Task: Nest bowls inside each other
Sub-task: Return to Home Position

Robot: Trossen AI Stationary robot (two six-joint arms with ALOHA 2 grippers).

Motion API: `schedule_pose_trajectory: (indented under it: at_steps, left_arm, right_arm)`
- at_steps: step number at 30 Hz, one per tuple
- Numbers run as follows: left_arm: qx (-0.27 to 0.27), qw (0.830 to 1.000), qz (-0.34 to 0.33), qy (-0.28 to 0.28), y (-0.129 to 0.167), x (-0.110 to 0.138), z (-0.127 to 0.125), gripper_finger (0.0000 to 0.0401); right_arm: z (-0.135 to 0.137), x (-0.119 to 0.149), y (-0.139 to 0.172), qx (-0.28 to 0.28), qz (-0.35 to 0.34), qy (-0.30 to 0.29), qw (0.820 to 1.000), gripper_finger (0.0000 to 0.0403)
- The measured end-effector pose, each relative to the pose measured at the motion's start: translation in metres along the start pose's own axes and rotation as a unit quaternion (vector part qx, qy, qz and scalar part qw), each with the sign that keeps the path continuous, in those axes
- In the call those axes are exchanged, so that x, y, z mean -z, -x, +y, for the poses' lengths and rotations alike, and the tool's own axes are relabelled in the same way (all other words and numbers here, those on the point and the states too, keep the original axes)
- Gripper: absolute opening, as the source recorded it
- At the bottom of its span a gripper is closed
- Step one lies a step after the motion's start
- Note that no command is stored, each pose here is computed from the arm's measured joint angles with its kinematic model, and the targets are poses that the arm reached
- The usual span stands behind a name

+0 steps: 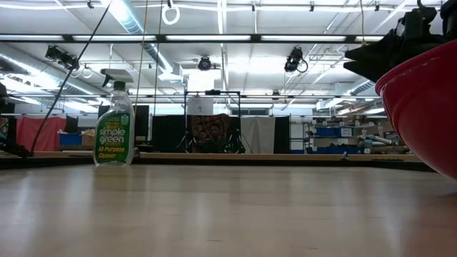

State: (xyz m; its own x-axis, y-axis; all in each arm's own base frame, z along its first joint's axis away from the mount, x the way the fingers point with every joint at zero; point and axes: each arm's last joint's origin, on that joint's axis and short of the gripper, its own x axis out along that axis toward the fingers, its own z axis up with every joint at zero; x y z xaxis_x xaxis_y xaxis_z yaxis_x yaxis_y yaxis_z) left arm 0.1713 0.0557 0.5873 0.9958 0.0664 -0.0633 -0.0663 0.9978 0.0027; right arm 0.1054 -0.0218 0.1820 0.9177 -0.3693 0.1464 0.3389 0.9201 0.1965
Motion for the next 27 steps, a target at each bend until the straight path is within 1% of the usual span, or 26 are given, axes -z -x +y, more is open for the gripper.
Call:
schedule_pose_trajectory:
  at_steps: [1,2,5,8,10,12,15,17,18,20,24,27]
  left_arm:
    - [-0.001,1.0,-0.007,-0.007,0.007,-0.002,-0.002,0.0116]
    - [-0.005,1.0,0.007,-0.017,0.015,0.0,-0.003,0.0116]
    - [-0.031,0.995,0.088,-0.022,0.042,0.016,-0.003,0.0116]
    - [-0.043,0.99,0.135,-0.013,0.059,0.026,-0.003,0.0116]
    - [-0.045,0.989,0.138,-0.017,0.065,0.027,-0.004,0.0116]
    - [-0.032,0.99,0.137,-0.019,0.067,0.029,-0.005,0.0116]
    - [-0.017,0.989,0.149,-0.016,0.062,0.045,-0.004,0.0116]
    - [-0.017,0.988,0.155,-0.007,0.056,0.066,-0.002,0.0116]
    - [-0.017,0.987,0.157,0.003,0.052,0.08,0.0,0.0116]
    - [-0.014,0.989,0.14,0.031,0.047,0.109,0.0,0.0116]
    - [-0.017,0.994,0.061,0.088,0.045,0.168,-0.001,0.0116]
    - [-0.022,0.989,-0.012,0.143,0.043,0.211,-0.001,0.0116]
  right_arm:
    - [0.0,0.0,0.0,0.0,0.0,0.0,1.0,0.018]
    - [0.0,0.0,0.0,0.0,0.0,0.001,1.0,0.018]
    - [0.0,0.0,0.0,0.0,0.0,0.0,1.0,0.018]
    - [0.0,0.0,0.0,0.0,0.0,0.001,1.0,0.018]
    - [0.0,0.0,0.0,0.0,0.0,0.001,1.0,0.018]
    - [0.0,0.0,0.0,-0.001,0.0,0.001,1.0,0.018]
    - [0.0,0.0,0.0,-0.001,0.0,0.001,1.0,0.018]
    - [0.0,0.0,0.0,-0.001,0.0,0.001,1.0,0.018]
    - [0.0,0.0,0.0,-0.001,0.0,0.001,1.0,0.018]
    - [0.0,0.0,0.0,-0.001,0.0,0.001,1.0,0.018]
    - [0.0,0.0,0.0,-0.001,0.0,0.001,1.0,0.018]
    - [0.0,0.0,0.0,-0.001,0.0,0.001,1.0,0.018]
